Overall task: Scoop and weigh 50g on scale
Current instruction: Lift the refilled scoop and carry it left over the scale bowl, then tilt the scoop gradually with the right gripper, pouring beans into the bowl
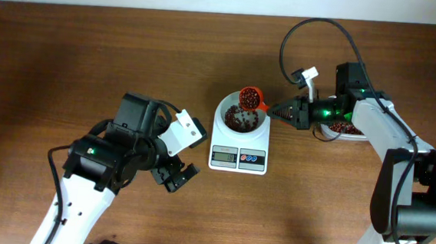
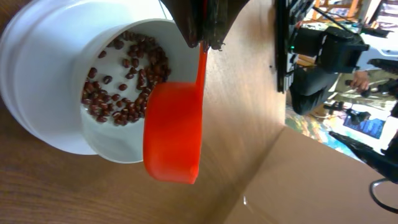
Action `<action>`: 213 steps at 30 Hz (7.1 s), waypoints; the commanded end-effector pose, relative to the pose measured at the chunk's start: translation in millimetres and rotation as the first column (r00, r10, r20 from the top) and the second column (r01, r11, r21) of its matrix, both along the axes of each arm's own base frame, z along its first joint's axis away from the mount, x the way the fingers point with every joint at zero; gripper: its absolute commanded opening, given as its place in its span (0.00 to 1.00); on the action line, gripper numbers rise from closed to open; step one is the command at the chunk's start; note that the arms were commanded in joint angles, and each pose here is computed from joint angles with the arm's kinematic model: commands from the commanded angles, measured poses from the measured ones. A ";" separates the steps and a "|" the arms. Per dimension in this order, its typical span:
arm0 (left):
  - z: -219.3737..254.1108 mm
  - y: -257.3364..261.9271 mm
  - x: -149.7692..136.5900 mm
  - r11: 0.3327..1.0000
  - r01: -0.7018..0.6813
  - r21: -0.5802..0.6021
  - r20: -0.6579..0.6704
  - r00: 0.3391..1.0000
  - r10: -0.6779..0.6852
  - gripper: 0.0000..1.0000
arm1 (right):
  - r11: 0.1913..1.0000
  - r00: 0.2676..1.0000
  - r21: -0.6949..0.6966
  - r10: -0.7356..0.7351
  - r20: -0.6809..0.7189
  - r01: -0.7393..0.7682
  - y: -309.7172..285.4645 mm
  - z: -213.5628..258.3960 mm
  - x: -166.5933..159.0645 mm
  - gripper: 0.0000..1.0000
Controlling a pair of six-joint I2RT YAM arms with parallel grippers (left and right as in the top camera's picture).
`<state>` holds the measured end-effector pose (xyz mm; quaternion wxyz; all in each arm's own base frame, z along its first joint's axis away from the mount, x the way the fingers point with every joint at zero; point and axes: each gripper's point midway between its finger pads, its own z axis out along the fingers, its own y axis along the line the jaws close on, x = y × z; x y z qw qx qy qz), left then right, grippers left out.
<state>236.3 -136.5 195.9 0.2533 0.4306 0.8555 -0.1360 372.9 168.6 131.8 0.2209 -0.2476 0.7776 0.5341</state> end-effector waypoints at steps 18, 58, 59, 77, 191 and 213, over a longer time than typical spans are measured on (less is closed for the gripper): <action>8.2 -1.5 0.8 1.000 0.017 -0.014 0.028 0.999 -0.016 0.99 | 0.992 0.949 -0.090 0.107 0.295 -0.084 -2.5 -10.7 4.9 0.04; 8.2 -1.5 0.8 1.000 0.017 -0.014 0.028 0.999 -0.016 0.99 | 0.989 0.908 -0.043 0.148 0.391 -0.142 3.8 -0.4 -0.7 0.04; 8.2 -1.5 0.8 1.000 0.017 -0.014 0.028 0.999 -0.016 0.99 | 0.988 0.907 -0.097 0.149 0.394 -0.120 0.4 -8.2 5.2 0.04; 8.2 -1.5 0.8 1.000 0.017 -0.014 0.028 0.999 -0.016 0.99 | 0.990 0.917 -0.058 0.141 0.373 -0.128 2.6 -3.2 1.5 0.04; 8.2 -1.5 0.8 1.000 0.017 -0.014 0.028 0.999 -0.016 0.99 | 0.984 0.914 -0.167 0.116 0.389 -0.054 6.0 -9.8 22.6 0.04; 8.2 -1.5 0.8 1.000 0.017 -0.014 0.028 0.999 -0.016 0.99 | 0.989 0.896 -0.060 0.146 0.419 -0.133 19.7 7.5 9.8 0.04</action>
